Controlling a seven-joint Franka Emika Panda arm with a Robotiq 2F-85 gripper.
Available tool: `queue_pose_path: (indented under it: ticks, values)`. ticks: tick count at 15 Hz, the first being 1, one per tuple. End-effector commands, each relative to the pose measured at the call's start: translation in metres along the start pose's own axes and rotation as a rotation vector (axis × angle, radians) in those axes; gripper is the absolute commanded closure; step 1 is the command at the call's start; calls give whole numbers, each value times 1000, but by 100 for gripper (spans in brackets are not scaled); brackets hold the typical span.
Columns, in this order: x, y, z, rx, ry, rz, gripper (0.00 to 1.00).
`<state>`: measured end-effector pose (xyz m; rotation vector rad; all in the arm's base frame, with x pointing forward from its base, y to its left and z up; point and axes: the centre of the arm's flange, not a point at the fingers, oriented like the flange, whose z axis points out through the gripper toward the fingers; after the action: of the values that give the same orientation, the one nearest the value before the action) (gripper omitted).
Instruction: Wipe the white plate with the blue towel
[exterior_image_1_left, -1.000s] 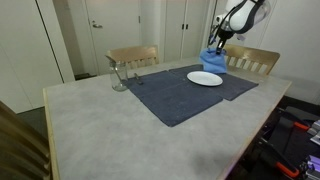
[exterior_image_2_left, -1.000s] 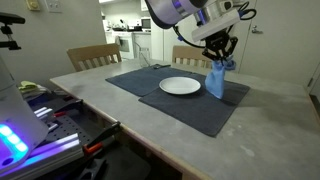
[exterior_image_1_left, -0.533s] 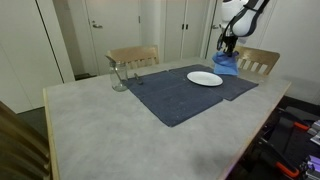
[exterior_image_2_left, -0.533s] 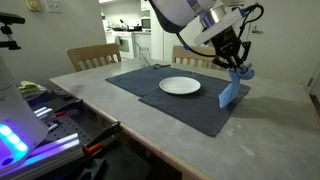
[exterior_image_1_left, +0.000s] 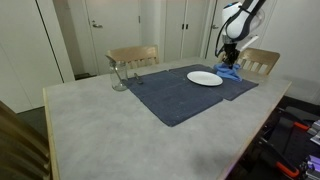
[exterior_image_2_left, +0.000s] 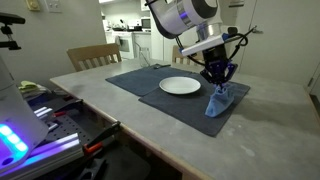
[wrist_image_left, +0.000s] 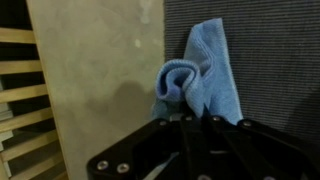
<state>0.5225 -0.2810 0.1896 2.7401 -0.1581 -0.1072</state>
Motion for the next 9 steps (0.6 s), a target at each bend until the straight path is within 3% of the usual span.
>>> queue_pose_path:
  ticks: [1, 5, 6, 7, 9]
  values:
    - [-4, 4, 11, 136, 36, 61, 98]
    - [-5, 5, 11, 202, 79, 88, 98]
    - [-5, 5, 9, 213, 94, 86, 79]
    - [-4, 6, 5, 207, 112, 75, 67]
    - [1, 8, -8, 177, 140, 36, 55]
